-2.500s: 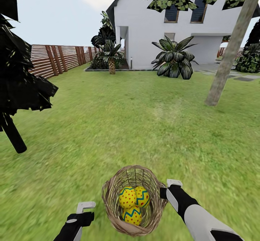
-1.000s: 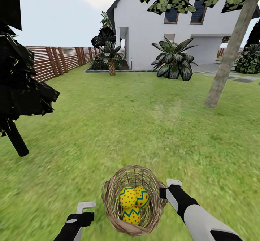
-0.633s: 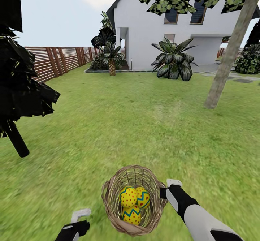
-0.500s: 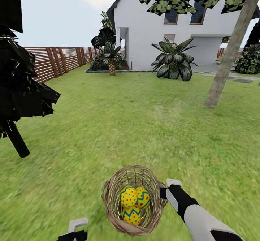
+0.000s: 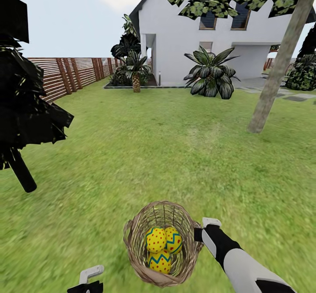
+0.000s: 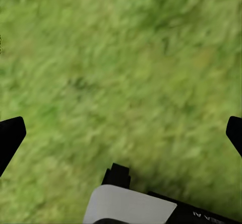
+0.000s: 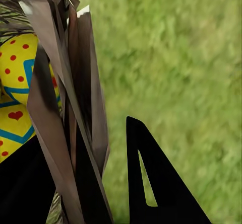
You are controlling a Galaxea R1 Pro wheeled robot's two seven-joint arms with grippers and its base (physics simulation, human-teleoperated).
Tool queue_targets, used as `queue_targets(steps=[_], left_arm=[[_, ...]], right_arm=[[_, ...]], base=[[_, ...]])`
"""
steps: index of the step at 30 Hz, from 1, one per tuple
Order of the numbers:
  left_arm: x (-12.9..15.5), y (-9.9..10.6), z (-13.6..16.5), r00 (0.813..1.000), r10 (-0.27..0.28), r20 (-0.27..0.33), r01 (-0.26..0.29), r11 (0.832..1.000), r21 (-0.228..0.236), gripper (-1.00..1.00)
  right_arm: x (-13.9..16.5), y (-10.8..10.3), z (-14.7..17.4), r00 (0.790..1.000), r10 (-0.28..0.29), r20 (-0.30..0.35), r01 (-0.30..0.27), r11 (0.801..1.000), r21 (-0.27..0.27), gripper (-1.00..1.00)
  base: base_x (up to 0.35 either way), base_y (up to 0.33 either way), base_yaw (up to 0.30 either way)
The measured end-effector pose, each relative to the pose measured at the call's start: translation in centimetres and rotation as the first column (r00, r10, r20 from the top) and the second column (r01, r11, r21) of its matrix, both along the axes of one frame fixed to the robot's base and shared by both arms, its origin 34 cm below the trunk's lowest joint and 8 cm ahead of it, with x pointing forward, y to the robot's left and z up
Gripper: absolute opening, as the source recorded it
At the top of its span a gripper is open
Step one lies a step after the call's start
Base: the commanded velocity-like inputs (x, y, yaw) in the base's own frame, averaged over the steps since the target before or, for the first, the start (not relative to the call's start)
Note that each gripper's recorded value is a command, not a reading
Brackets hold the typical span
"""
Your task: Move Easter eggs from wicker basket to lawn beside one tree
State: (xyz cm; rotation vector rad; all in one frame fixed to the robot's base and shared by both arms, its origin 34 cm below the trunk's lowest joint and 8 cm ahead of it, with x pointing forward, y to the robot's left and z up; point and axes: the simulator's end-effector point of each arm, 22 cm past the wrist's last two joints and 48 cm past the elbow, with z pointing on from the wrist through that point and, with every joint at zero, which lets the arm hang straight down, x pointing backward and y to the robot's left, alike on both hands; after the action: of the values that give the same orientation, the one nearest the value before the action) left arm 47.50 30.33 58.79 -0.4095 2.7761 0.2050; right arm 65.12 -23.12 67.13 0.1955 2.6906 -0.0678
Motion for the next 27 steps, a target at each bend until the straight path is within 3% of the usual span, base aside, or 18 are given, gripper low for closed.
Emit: queue_targets(steps=[27], left_arm=[[-0.3,-0.2,2.9,1.0,-0.001,0.004,0.001,1.0,-0.005,1.0]], right_arm=[[-0.5,0.1,2.8,1.0,0.002,-0.003,-0.002,1.0,0.0,-1.0]], base=[[0.006,0.0,0.0]])
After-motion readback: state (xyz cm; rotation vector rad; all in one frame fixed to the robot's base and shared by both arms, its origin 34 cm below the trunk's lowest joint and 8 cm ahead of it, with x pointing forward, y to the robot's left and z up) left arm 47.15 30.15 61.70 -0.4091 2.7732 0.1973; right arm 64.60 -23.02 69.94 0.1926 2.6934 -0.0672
